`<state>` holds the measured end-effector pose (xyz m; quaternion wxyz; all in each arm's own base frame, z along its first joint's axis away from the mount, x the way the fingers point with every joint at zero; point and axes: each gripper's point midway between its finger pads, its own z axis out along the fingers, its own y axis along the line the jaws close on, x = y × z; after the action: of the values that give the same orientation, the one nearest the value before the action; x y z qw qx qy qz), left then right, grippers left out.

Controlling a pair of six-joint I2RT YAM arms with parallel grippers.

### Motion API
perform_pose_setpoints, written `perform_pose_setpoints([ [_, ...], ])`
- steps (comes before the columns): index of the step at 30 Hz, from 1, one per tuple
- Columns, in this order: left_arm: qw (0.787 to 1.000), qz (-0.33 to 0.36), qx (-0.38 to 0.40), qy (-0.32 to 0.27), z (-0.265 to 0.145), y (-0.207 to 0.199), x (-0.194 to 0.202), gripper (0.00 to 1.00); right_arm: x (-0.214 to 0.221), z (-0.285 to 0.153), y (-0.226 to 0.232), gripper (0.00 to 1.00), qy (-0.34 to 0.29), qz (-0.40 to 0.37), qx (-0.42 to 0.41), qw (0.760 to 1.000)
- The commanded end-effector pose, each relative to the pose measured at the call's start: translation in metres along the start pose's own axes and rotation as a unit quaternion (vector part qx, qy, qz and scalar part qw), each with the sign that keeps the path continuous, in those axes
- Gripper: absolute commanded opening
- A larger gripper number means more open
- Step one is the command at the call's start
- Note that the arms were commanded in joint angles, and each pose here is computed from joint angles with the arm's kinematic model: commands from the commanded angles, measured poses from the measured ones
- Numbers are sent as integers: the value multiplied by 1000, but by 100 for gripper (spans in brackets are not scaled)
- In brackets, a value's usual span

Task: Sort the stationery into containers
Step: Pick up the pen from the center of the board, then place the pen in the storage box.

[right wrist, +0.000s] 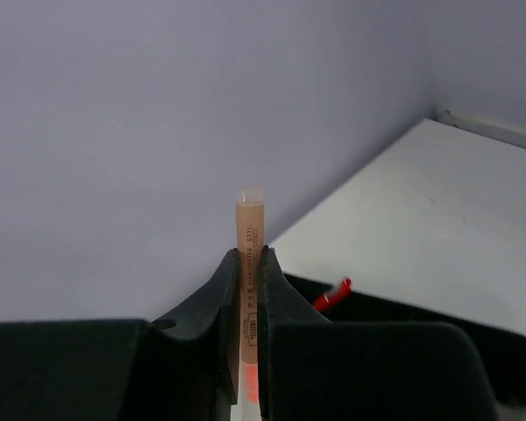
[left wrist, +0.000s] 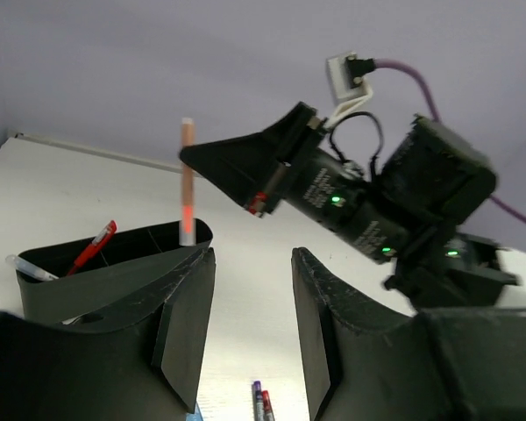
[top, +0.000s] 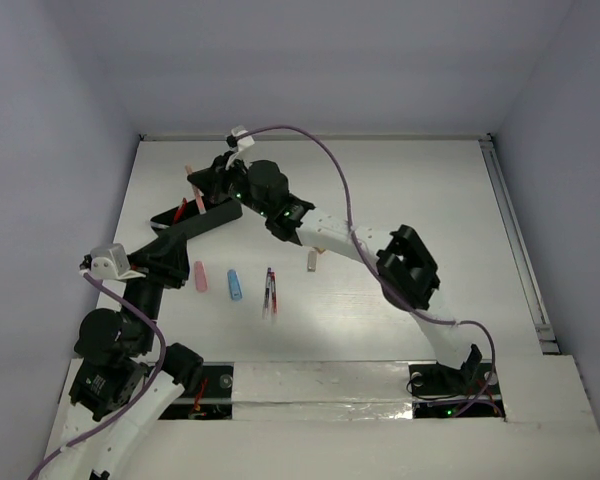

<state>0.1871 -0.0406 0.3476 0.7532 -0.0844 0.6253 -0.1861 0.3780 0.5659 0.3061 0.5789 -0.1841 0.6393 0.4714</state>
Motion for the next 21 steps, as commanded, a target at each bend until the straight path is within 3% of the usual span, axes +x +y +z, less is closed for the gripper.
perform_pose_setpoints([
  [1,1000,-10,0,-25,-1,0,-11,37,-39,22,36,0,-104,56,-96,988],
  [4,1000,-11,-3,-24,-1,1,-10,38,-24,42,31,0,-118,72,-106,985],
  [6,1000,-12,-4,-24,-1,1,-10,38,-50,50,43,0,-151,80,-124,977],
  [8,1000,-13,-5,-25,-1,2,-10,38,-17,66,29,0,-135,89,-117,980],
  [9,1000,-13,-5,-26,-1,2,-11,38,-37,65,36,0,-161,92,-127,974],
  [12,1000,-14,0,-22,-1,0,-9,39,-11,71,17,0,-162,97,-104,977],
  [21,1000,-13,1,-21,0,-1,-8,40,9,77,-4,0,-181,102,-77,975],
])
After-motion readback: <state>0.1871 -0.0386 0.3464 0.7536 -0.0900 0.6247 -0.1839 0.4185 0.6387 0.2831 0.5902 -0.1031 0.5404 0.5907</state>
